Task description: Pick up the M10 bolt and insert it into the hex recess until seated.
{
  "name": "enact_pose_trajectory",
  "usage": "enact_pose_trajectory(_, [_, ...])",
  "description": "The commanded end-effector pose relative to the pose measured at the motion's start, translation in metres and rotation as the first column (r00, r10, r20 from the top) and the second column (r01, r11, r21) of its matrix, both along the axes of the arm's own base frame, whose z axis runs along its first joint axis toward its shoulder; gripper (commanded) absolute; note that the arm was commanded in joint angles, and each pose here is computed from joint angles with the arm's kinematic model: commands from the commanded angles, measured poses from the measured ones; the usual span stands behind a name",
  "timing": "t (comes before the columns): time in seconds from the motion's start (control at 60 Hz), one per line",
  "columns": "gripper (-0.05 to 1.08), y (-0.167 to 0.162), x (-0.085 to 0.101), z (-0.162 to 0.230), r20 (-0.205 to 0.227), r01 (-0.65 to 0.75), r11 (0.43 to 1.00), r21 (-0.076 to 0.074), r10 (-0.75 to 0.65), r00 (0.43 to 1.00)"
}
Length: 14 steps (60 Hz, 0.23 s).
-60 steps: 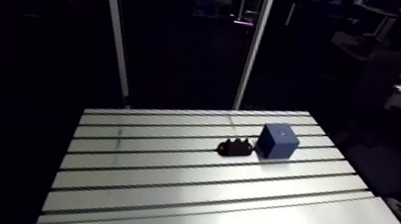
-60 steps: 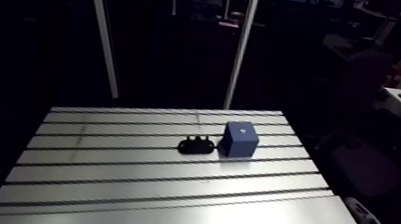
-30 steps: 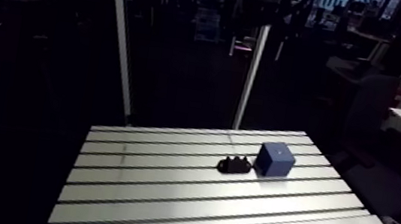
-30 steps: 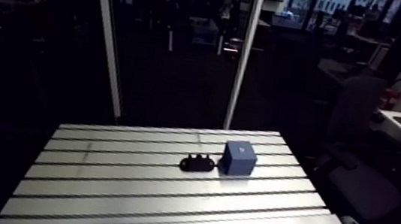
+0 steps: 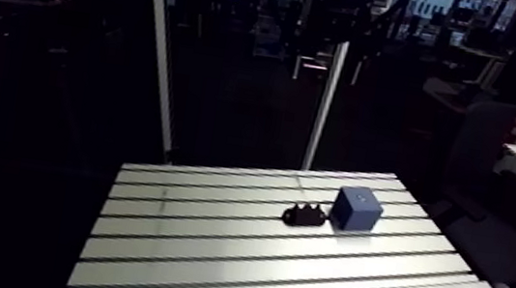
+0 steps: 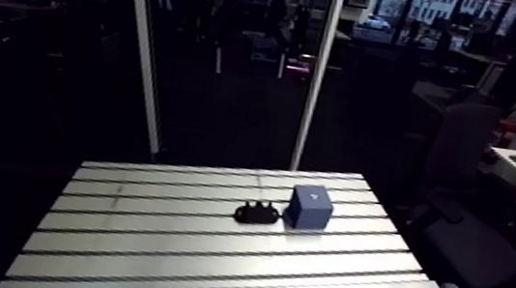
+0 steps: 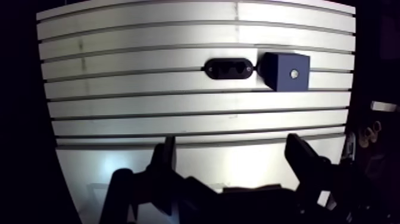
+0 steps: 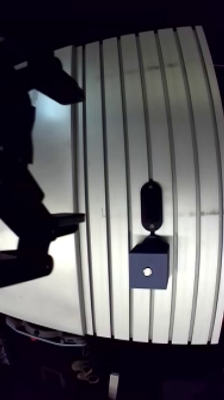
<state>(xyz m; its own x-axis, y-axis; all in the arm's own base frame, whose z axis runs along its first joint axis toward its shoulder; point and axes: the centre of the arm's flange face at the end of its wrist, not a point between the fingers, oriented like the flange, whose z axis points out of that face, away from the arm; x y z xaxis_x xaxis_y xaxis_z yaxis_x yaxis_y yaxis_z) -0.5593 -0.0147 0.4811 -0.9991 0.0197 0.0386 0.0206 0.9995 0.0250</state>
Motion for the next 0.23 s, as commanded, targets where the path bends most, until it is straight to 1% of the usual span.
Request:
enact_pose_trajectory(0.017, [0.01, -0.0029, -0.0017, -0.0015, 0.002, -0.007, 1.0, -0.002, 0.007, 1.0])
enact_pose_trajectory(0.233, [0.01, -0.0021, -0.0052, -0.0035, 0.003, -0.007, 1.0, -0.002, 0.007, 1.0])
